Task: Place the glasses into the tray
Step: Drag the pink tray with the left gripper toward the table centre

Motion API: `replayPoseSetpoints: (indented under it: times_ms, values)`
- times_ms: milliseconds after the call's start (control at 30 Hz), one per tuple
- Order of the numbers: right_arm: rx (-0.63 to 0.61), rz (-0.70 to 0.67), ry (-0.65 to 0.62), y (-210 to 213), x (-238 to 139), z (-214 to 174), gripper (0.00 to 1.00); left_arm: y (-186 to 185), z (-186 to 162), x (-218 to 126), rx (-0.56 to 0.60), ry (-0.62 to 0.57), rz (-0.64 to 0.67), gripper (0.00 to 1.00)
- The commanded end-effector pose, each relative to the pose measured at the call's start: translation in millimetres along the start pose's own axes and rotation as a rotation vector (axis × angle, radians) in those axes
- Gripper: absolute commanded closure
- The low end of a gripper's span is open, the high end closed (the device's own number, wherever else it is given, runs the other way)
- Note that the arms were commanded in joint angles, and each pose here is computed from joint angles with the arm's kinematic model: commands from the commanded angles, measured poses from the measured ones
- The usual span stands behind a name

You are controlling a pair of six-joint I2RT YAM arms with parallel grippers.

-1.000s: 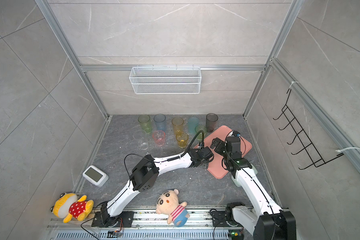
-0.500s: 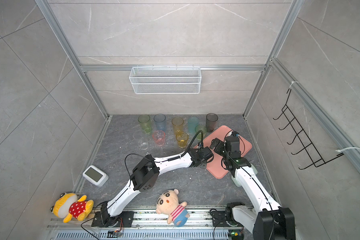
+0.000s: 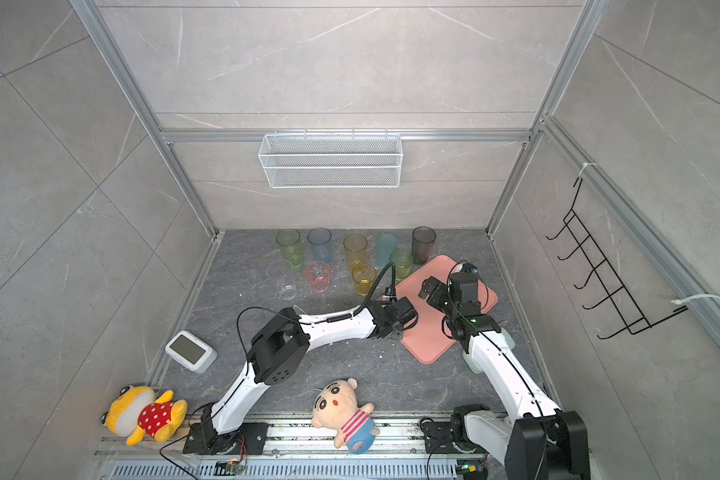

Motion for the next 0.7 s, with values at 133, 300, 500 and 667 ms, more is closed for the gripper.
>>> replayPoseSetpoints:
  times_ms: [133,300,500,667]
  values:
    - [0.004,0.037,-0.014,9,1,7,0.01,48,1,-11,-0.03,0.017,0.085,0.7]
    - [0.003,0.039,-0.013,10,1,7,0.01,70,-1,-12,-0.048,0.032,0.106,0.76]
    - [0.001,0.04,-0.01,10,2,6,0.01,98,-5,-14,-0.087,0.059,0.119,0.77]
    - [0.0,0.042,-0.005,11,4,5,0.01,119,-6,-17,-0.104,0.074,0.119,0.78]
Point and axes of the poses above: each gripper's point midway between its finger pads, its own x axis out along the fingers, its own y axis along the line the jaws close on, z = x × y, the point moved 1 cm from there along -x, back along the fingers, and after that the axes turned 9 degrees about -x, right-handed, at the moved point
